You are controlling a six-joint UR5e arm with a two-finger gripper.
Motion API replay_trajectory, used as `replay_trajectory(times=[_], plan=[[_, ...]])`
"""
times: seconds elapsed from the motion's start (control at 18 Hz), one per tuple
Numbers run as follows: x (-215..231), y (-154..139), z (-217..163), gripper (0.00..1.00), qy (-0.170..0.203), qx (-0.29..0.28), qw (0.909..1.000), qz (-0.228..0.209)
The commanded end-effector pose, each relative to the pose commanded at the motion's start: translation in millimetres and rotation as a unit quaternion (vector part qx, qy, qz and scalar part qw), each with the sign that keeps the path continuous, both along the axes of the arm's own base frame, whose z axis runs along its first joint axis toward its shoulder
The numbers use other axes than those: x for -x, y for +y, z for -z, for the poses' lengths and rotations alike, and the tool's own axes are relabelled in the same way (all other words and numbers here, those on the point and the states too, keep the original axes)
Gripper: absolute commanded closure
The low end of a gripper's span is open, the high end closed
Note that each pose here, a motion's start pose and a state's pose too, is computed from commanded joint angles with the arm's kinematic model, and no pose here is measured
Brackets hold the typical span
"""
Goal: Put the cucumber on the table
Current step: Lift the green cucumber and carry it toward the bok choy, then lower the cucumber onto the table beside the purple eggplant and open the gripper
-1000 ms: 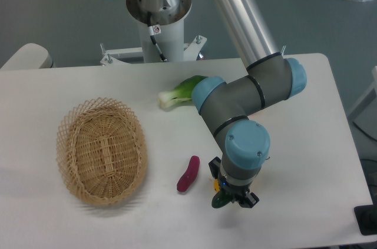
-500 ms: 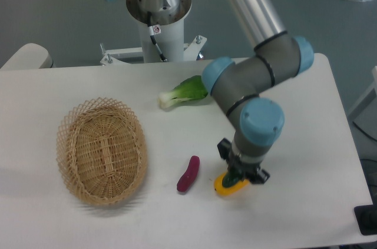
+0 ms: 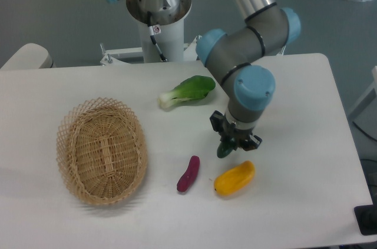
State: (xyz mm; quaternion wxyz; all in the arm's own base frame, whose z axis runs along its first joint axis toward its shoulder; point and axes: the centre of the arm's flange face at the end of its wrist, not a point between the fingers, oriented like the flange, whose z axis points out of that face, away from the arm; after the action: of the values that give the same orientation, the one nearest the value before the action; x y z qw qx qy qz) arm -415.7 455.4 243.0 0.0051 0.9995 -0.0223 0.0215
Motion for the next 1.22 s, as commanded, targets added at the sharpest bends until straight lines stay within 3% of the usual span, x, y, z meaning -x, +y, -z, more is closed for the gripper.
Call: replay_trajectory(times=[0.11,0.22,0.5,0.78,0.94,1.06,1.11,1.17,1.22], plan=[[-20.1,11.7,8.1,0.86,-0.003,0.004,0.9991,-0.041],[-35.0,19.4,15.0,0.86,0.0,0.005,0.9985,-0.054],[-48.1,11.2,34.6,0.84,0.0,0.007,0.9985,-0.055],[-56.4,7.9,32.3,0.74,-0.001,0.008,0.9985,-0.054],[-70.2,14.7,31.9,0.56,-0.002,0.008,0.9992,-0.039],[-74.2,14.8,30.9,0.33,-0.002,0.008,0.9993,-0.036],[-75.0,15.3,30.0,0.12,-0.002,0.007,0.9993,-0.035],[-79.8,18.0,29.8,0.0,-0.002,0.007,0.9994,-0.033],[-84.1,20.9,28.9,0.0,0.0,0.008,0.9995,-0.031]])
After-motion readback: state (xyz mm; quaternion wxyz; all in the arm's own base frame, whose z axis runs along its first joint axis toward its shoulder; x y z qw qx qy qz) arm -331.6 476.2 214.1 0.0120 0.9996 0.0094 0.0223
